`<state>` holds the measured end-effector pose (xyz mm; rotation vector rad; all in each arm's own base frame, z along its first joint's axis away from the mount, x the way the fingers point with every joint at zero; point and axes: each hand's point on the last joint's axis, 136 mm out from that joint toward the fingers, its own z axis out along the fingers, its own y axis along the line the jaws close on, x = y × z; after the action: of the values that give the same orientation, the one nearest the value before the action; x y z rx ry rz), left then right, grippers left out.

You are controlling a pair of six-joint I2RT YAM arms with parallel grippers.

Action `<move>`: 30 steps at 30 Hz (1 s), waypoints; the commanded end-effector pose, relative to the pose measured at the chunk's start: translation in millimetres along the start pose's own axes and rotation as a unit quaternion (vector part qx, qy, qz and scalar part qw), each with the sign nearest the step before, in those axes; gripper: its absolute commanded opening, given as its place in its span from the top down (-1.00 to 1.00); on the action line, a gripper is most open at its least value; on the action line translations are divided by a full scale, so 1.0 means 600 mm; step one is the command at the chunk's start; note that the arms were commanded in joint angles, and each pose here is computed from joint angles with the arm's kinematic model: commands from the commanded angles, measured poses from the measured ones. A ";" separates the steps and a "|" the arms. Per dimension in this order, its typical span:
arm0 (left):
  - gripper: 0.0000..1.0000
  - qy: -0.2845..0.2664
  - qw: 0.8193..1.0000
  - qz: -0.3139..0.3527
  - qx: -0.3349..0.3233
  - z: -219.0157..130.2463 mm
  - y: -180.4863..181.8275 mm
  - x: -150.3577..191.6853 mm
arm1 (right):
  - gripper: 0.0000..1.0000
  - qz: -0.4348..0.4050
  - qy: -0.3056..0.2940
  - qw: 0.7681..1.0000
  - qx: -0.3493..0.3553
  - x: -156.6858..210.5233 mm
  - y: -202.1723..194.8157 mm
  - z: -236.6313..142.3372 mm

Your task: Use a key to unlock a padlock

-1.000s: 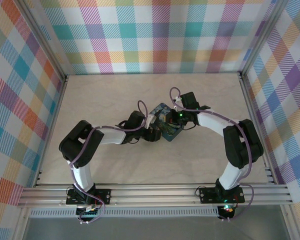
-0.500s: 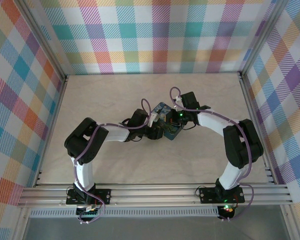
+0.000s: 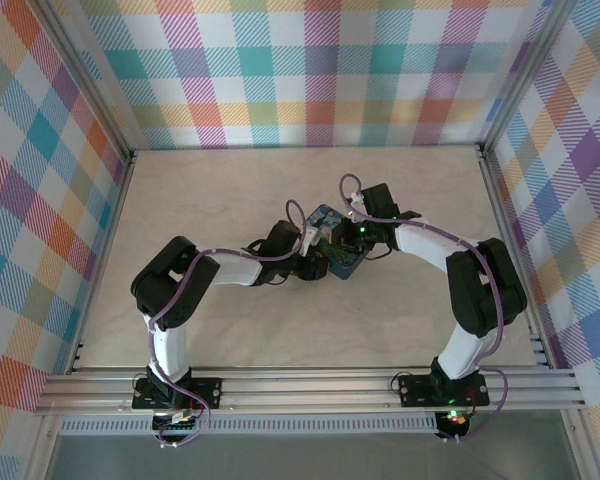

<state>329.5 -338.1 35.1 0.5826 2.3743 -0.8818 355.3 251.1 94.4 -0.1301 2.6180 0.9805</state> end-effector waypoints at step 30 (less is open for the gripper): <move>0.47 -0.035 0.997 -0.069 0.019 0.001 -0.046 -0.016 | 1.00 -0.026 -0.016 1.000 -0.006 0.006 0.022 -0.013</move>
<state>327.1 -351.1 35.4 0.4272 2.3979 -0.9103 352.1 255.2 96.0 -0.1513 2.6002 0.9815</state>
